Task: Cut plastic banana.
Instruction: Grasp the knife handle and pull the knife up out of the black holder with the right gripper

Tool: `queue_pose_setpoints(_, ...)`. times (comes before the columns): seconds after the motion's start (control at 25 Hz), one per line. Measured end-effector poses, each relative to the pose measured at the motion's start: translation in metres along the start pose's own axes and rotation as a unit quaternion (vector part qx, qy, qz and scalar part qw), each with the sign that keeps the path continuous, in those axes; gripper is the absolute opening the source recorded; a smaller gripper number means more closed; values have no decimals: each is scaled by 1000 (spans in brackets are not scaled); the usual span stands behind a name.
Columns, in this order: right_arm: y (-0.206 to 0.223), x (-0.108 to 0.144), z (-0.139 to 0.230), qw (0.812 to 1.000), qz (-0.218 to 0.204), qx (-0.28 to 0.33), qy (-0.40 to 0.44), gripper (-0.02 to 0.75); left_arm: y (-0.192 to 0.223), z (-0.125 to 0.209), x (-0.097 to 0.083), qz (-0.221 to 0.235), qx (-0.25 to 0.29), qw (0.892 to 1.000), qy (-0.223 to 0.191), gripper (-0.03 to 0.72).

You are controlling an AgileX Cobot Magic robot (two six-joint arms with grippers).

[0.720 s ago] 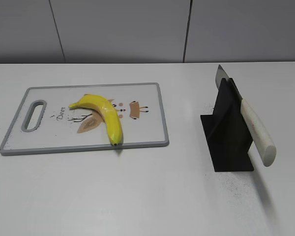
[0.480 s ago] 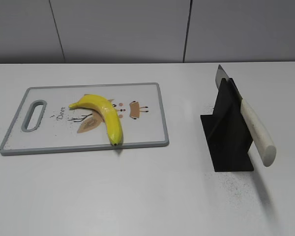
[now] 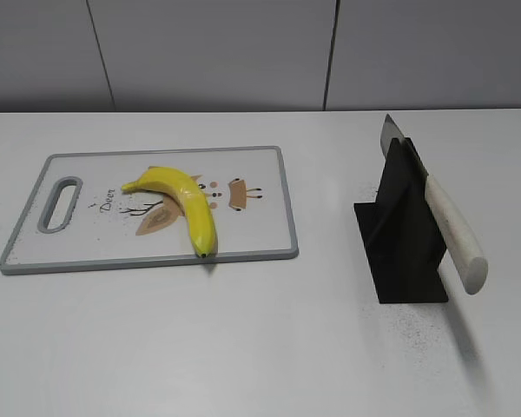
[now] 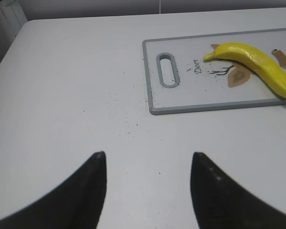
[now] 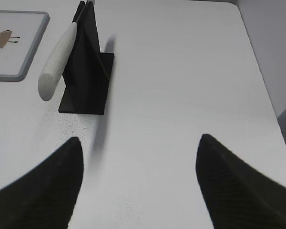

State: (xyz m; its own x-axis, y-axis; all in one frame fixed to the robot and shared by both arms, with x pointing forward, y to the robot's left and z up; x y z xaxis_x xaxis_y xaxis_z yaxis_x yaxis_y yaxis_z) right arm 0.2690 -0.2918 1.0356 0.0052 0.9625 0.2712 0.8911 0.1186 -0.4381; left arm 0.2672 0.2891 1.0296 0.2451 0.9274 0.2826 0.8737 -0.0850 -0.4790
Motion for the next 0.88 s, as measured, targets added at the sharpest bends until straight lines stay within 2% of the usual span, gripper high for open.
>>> queue_pose_setpoints(0.6, 0, 0, -1, 1000, 0, 1, 0, 585, 0, 0, 1, -4, -1, 1000, 2, 525)
queue_pose_setpoints(0.88, 15, 14, -46, 999, 14, 50, 3, 585, -16, -26, 12, -31, -43, 999, 8, 525)
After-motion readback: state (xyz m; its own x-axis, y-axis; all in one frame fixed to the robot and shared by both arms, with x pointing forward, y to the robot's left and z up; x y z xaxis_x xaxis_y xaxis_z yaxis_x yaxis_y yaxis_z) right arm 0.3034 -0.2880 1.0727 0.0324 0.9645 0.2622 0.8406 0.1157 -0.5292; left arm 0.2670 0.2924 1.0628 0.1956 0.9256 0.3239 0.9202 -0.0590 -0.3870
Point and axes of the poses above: a point on each arm's last joint axis where the gripper is mounted, y pointing out along that axis toward the gripper, x along the wrist's bending axis when the last joint is at zero, z = x × y, the point moved 4 cm from there along y, pointing out along that axis toward the gripper, and after that the axes turned 15 degrees about y, right-handed, at the moved point
